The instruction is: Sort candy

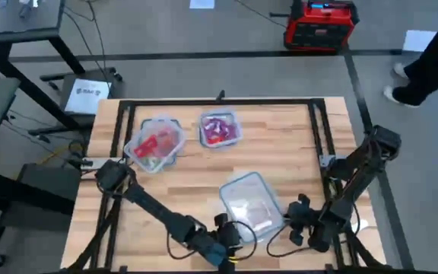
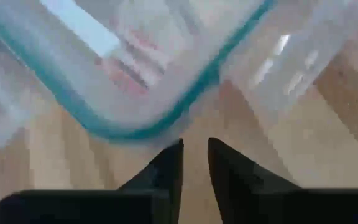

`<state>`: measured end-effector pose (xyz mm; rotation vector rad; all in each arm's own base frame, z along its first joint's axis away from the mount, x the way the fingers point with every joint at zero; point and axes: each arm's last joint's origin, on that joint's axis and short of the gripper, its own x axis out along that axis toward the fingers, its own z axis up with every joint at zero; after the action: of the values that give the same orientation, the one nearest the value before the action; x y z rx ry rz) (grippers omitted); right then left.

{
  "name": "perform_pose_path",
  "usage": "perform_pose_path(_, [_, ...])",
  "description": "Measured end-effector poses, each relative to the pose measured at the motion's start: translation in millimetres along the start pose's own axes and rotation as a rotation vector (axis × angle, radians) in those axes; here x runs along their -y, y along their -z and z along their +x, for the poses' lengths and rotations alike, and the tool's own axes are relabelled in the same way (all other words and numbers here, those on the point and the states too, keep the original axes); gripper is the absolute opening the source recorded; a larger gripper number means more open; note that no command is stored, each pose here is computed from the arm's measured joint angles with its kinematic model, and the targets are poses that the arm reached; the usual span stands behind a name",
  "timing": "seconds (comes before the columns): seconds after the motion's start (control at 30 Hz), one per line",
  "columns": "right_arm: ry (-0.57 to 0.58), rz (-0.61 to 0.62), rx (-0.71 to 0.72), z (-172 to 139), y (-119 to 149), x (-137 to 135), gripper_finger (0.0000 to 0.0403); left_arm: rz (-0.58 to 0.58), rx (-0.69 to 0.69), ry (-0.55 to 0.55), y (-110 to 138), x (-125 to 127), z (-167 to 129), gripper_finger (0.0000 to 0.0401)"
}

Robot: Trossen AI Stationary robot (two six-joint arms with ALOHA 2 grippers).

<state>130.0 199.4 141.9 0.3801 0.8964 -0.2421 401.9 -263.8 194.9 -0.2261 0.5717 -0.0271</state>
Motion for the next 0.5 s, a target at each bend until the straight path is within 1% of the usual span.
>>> perform_pose_path(0.07, [0.006, -0.008, -0.053, -11, 0, -3, 0.0063, 0.008, -0.058, -0.004, -1, 4, -6, 0.0124])
perform_pose_path(0.13, [-0.018, -0.028, -0.098, -26, -3, -10, 0.0063, 0.019, -0.108, -0.022, -9, 9, -17, 0.0124])
perform_pose_path(0.2, [-0.061, -0.064, -0.097, -44, -10, -19, 0.0063, 0.051, -0.155, -0.058, -21, 11, -30, 0.0124])
perform_pose_path(0.23, [-0.096, -0.077, -0.070, -53, -15, -25, 0.0063, 0.078, -0.169, -0.091, -28, 11, -36, 0.0124])
perform_pose_path(0.3, [-0.148, -0.105, 0.041, -70, -30, -35, 0.0063, 0.150, -0.188, -0.175, -38, 7, -46, 0.0124])
perform_pose_path(0.37, [-0.145, -0.119, 0.209, -78, -47, -41, 0.0063, 0.230, -0.176, -0.241, -48, 2, -53, 0.0124])
perform_pose_path(0.43, [-0.090, -0.115, 0.382, -76, -63, -43, 0.0063, 0.294, -0.163, -0.277, -60, -9, -59, 0.0124])
perform_pose_path(0.5, [-0.003, -0.115, 0.489, -67, -78, -42, 0.0063, 0.329, -0.164, -0.299, -73, -23, -59, 0.0124])
